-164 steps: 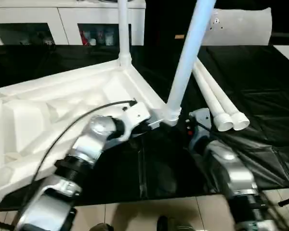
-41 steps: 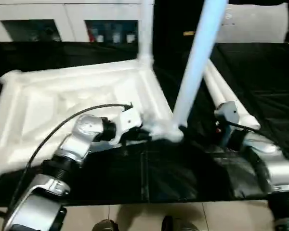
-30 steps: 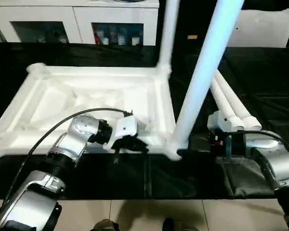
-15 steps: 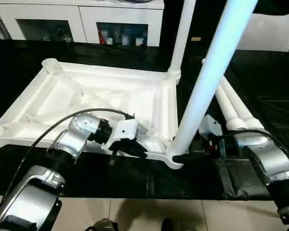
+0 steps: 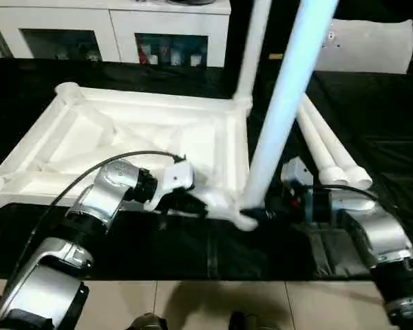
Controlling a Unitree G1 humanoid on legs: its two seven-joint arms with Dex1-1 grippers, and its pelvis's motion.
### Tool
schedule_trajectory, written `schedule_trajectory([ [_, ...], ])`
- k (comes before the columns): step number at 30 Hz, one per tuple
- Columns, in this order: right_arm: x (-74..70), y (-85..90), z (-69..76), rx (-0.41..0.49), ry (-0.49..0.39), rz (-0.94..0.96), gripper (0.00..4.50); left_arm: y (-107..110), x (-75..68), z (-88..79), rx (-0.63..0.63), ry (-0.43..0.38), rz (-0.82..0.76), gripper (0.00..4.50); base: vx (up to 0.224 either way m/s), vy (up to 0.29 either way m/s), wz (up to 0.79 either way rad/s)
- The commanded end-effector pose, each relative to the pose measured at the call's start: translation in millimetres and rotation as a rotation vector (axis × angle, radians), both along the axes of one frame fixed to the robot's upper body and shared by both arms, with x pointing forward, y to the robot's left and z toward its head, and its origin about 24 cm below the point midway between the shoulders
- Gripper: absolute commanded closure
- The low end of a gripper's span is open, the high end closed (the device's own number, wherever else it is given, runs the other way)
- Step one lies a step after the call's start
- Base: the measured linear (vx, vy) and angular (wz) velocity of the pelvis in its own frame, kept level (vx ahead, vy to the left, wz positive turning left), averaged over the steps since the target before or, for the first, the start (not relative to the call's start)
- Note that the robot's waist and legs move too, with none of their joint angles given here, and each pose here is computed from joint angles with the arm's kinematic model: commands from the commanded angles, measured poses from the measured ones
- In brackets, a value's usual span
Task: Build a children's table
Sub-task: Rotate leg to tighten
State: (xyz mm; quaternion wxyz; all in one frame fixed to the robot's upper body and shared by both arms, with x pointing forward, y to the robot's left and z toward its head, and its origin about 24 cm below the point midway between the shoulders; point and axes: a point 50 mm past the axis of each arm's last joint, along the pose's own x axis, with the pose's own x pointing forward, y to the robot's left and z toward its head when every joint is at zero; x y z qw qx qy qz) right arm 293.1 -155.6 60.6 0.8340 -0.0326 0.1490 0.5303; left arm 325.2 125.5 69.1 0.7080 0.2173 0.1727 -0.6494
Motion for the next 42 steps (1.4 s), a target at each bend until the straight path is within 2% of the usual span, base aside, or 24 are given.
schedule_trajectory([
  [1, 0.7, 42.3, -16.6, 0.08, 0.063, -0.209, 1.84, -42.8, 5.8, 2.9, -0.119, -0.05, 0.176, 4.5, 0.0, 0.0, 0.0],
  [2, 0.7, 42.3, -16.6, 0.08, 0.063, -0.209, 1.84, -42.8, 5.8, 2.9, -0.119, -0.05, 0.176, 4.5, 0.0, 0.0, 0.0],
  [4, 2.0, 69.1, -23.0, 0.101, 0.096, -0.332, 1.84, -65.8, 9.5, 5.4, -0.162, -0.066, 0.298, 4.5, 0.0, 0.0, 0.0],
  [6, 3.3, 82.7, -24.9, 0.092, 0.109, -0.38, 1.85, -77.1, 11.6, 8.6, -0.174, -0.08, 0.349, 4.5, 0.0, 0.0, 0.0],
  [9, 4.6, 93.4, -25.5, 0.077, 0.122, -0.424, 1.85, -86.4, 13.3, 11.9, -0.188, -0.082, 0.398, 4.5, -0.004, 0.019, -0.01],
  [10, 7.8, 102.6, -22.5, 0.099, 0.117, -0.455, 1.85, -95.6, 15.1, 16.4, -0.205, -0.095, 0.44, 4.5, -0.013, 0.056, -0.03],
  [12, 8.8, 105.0, -21.3, 0.108, 0.116, -0.465, 1.85, -98.0, 15.4, 17.8, -0.208, -0.1, 0.452, 4.5, 0.0, 0.0, 0.0],
  [13, 10.8, 105.5, -18.6, 0.141, 0.114, -0.483, 1.85, -99.7, 16.2, 19.4, -0.216, -0.107, 0.458, 4.5, 0.0, 0.0, 0.0],
  [14, 11.6, 104.8, -17.5, 0.154, 0.115, -0.497, 1.29, -99.8, 16.3, 20.0, -0.217, -0.111, 0.459, 4.5, 0.0, 0.0, 0.0],
  [17, 13.4, 95.8, -12.5, 0.207, 0.102, -0.543, 0.92, -95.4, 15.9, 19.7, -0.207, -0.13, 0.441, 4.5, 0.042, -0.034, -0.06],
  [24, 7.7, 60.8, -8.0, 0.202, 0.022, -0.517, 0.39, -68.7, 14.2, 10.2, -0.129, -0.154, 0.377, 4.5, 0.059, 0.019, -0.12],
  [26, 5.5, 47.8, -7.4, 0.185, -0.003, -0.488, 0.16, -60.2, 13.2, 8.8, -0.113, -0.157, 0.343, 4.5, 0.038, -0.007, 0.06],
  [28, 2.7, 21.9, -4.2, 0.139, -0.049, -0.433, 0.07, -44.2, 11.4, 6.9, -0.088, -0.154, 0.278, 4.5, 0.0, 0.0, 0.0],
  [32, -0.7, 2.9, 3.0, 0.106, -0.079, -0.366, 0.07, -29.9, 9.0, 4.6, -0.061, -0.146, 0.22, 4.5, 0.056, -0.016, 0.04],
  [36, -12.4, -3.8, 10.0, 0.085, -0.088, -0.272, 0.07, -15.2, 8.7, 1.0, -0.018, -0.145, 0.191, 4.5, 0.0, 0.0, 0.0],
  [40, -22.9, -4.8, 11.8, 0.071, -0.12, -0.228, 0.07, -3.3, 8.7, 1.1, -0.002, -0.146, 0.145, 4.5, 0.0, 0.0, 0.0],
  [42, -28.5, -6.3, 12.5, 0.081, -0.107, -0.215, 0.07, 2.7, 10.0, 1.3, 0.02, -0.155, 0.132, 4.5, 0.0, 0.0, 0.0],
])
